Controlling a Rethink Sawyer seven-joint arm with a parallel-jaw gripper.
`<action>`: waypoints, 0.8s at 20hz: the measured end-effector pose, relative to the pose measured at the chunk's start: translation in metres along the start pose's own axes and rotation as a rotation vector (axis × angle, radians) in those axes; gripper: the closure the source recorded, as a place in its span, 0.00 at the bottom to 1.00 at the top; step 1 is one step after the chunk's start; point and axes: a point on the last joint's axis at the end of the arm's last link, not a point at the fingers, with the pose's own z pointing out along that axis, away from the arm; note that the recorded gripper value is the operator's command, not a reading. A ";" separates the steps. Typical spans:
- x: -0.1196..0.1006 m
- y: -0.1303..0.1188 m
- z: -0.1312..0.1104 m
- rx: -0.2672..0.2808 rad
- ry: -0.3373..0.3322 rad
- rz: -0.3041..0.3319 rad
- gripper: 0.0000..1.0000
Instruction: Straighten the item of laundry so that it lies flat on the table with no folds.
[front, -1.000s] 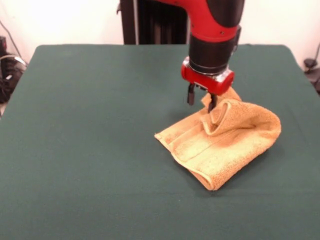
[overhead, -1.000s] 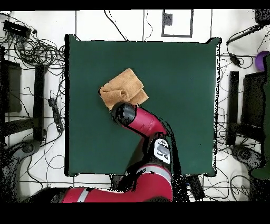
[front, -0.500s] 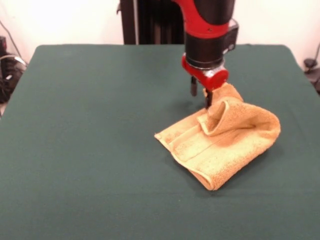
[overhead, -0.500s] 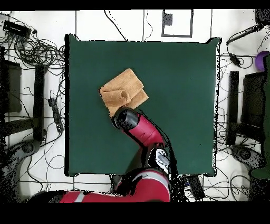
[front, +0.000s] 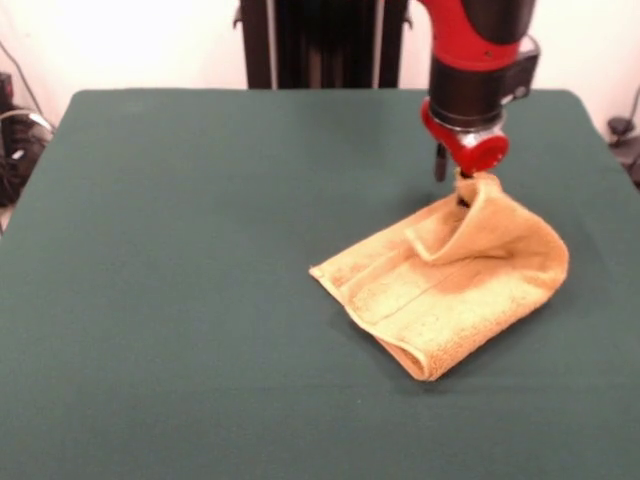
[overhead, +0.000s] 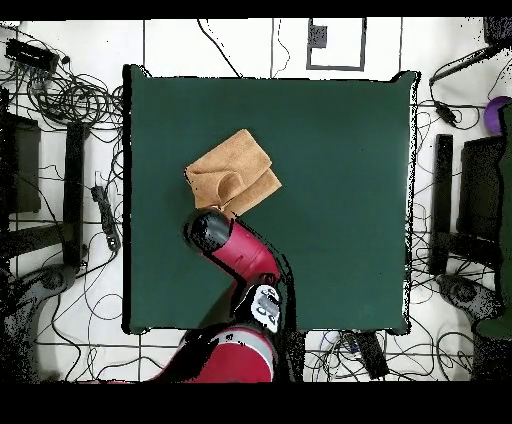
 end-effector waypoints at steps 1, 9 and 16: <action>0.002 0.001 0.000 0.000 0.002 0.013 0.00; 0.005 0.012 -0.003 -0.019 0.030 0.219 0.00; 0.026 0.028 -0.011 -0.005 0.095 0.381 0.00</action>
